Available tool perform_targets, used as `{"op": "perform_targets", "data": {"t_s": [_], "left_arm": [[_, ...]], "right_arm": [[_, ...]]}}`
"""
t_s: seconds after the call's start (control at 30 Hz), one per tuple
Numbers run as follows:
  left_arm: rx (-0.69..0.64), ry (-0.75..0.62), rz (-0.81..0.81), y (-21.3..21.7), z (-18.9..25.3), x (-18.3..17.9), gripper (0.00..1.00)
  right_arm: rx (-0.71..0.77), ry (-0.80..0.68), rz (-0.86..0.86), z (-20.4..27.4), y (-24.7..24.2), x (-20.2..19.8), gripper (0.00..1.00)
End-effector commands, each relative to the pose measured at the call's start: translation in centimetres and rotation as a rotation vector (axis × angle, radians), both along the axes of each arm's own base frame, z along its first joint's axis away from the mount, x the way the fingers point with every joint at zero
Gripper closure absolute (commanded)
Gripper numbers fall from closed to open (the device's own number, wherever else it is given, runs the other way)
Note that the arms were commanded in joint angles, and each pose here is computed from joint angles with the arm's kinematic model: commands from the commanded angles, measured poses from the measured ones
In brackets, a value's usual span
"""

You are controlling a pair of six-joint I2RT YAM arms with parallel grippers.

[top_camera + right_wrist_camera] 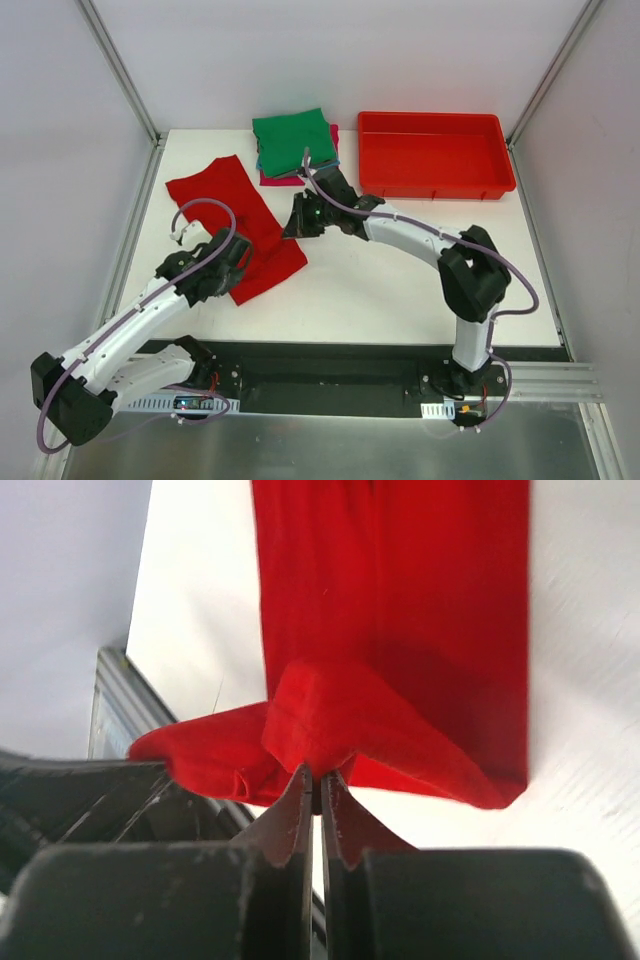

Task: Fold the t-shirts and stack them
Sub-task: Fold the folded rectangular tshirt in 1/3 of the way

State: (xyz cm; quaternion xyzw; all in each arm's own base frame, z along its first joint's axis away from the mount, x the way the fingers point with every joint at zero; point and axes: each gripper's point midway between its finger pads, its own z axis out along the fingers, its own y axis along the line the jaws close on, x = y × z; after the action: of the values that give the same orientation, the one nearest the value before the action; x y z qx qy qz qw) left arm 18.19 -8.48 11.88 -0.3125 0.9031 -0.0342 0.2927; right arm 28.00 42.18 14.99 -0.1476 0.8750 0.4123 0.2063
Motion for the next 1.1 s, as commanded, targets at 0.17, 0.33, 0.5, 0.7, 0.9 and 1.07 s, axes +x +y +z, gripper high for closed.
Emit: {"op": "perform_targets", "data": {"t_s": [0.17,0.33,0.5,0.7,0.9,1.07], "left_arm": [[0.180,-0.053,0.153,4.2,1.2,5.8,1.00],[0.144,-0.050,0.157,4.7,0.6,8.2,1.00],[0.140,-0.076,0.147,5.6,1.0,10.2,1.00],[0.161,-0.053,0.130,6.0,0.1,11.5,1.00],[0.159,-0.027,0.168,7.3,-1.0,13.0,1.00],[0.150,0.017,0.171,7.8,-2.5,14.0,1.00]], "right_arm": [[0.002,-0.132,-0.102,1.8,2.6,7.6,0.99],[0.022,-0.149,-0.127,1.4,3.7,9.7,0.99],[0.056,-0.164,-0.132,1.4,4.7,11.7,0.99],[0.156,-0.148,-0.114,1.1,6.9,13.3,0.99],[0.189,-0.145,-0.142,-0.3,7.6,15.1,0.99],[0.194,-0.147,-0.155,-1.5,8.0,16.0,0.96]]}}
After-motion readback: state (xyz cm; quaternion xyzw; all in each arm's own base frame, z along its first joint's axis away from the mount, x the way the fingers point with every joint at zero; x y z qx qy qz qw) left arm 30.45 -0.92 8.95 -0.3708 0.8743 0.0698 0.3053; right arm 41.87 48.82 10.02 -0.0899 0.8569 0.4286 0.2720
